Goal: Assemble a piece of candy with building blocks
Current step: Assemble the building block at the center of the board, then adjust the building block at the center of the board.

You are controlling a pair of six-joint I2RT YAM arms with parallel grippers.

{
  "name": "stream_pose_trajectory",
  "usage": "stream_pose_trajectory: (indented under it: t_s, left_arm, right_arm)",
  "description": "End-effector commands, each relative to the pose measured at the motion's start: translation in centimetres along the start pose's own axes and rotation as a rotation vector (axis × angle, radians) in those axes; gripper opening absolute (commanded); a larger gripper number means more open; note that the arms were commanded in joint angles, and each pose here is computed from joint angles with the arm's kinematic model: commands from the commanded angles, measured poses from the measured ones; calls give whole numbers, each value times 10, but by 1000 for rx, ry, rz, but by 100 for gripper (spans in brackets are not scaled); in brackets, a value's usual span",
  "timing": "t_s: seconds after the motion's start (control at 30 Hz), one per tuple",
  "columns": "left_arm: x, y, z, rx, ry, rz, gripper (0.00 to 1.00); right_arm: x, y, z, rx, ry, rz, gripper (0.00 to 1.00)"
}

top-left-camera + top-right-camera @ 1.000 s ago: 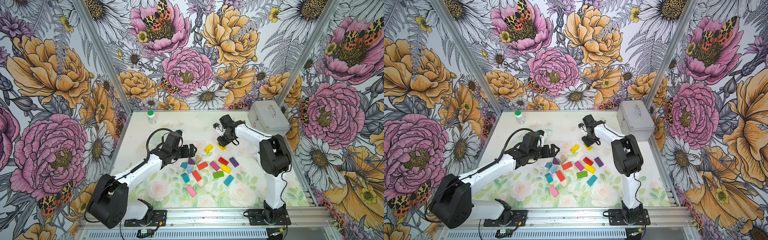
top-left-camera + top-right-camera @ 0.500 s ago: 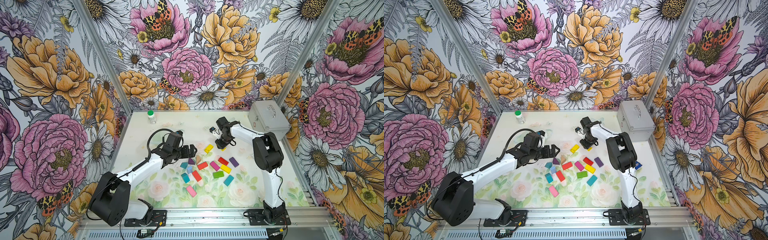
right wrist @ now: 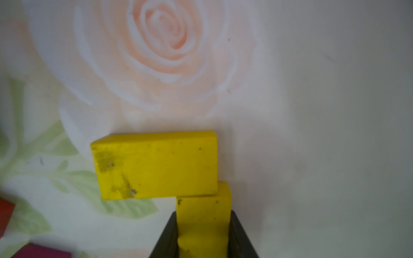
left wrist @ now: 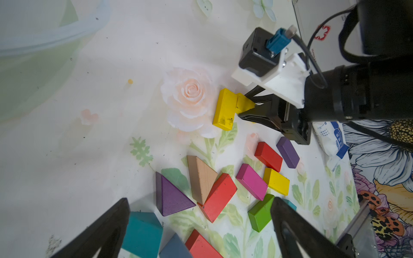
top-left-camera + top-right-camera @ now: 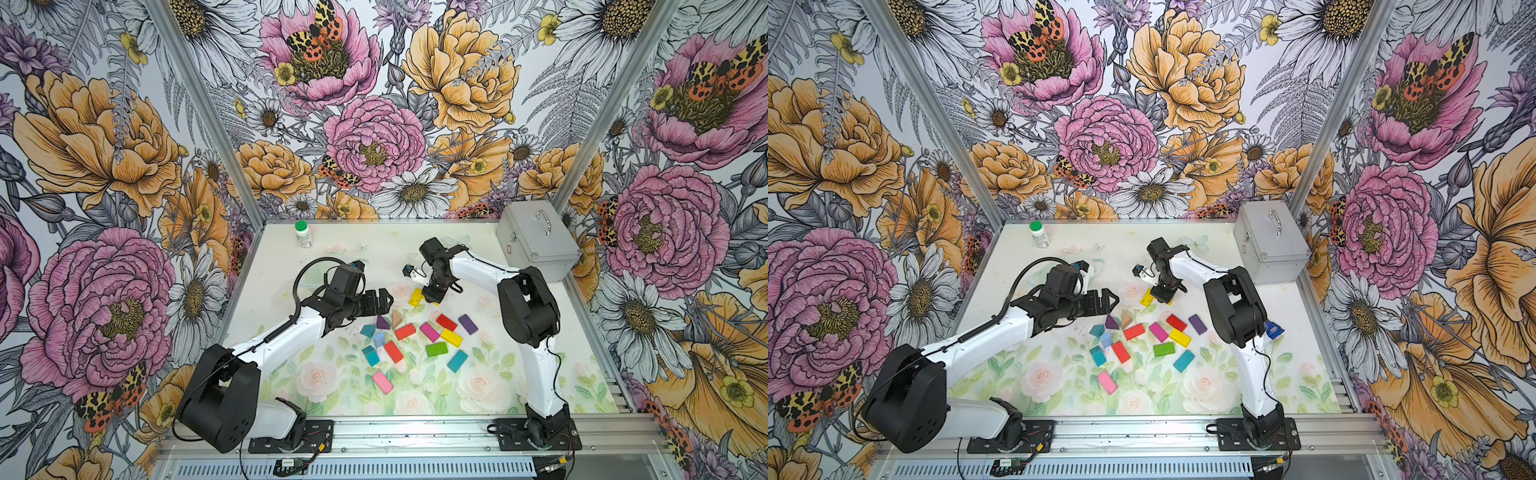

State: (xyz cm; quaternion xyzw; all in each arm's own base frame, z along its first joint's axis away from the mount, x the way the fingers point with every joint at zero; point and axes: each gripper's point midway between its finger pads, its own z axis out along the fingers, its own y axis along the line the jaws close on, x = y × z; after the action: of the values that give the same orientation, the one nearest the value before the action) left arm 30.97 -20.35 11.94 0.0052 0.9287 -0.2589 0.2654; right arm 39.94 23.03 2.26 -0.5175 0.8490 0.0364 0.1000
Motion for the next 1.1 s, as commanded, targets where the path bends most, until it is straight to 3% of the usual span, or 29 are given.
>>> stream_pose_trajectory:
  t_s: [0.0, 0.33, 0.9, 1.07]
  left_arm:
    - [-5, -4, -12, 38, -31, 11, 99]
    - [-8, -4, -14, 48, -35, 0, 99]
    - [-7, 12, -28, 40, -67, -40, 99]
    - [-5, 15, -29, 34, -68, -46, 99]
  right_arm:
    - [-6, -5, 0, 8, -7, -97, 21]
    - [-22, 9, -16, 2, -58, -147, 63]
    - [-58, 23, 10, -1, -60, -225, 67]
    - [-58, 25, -2, 5, -73, -226, 67]
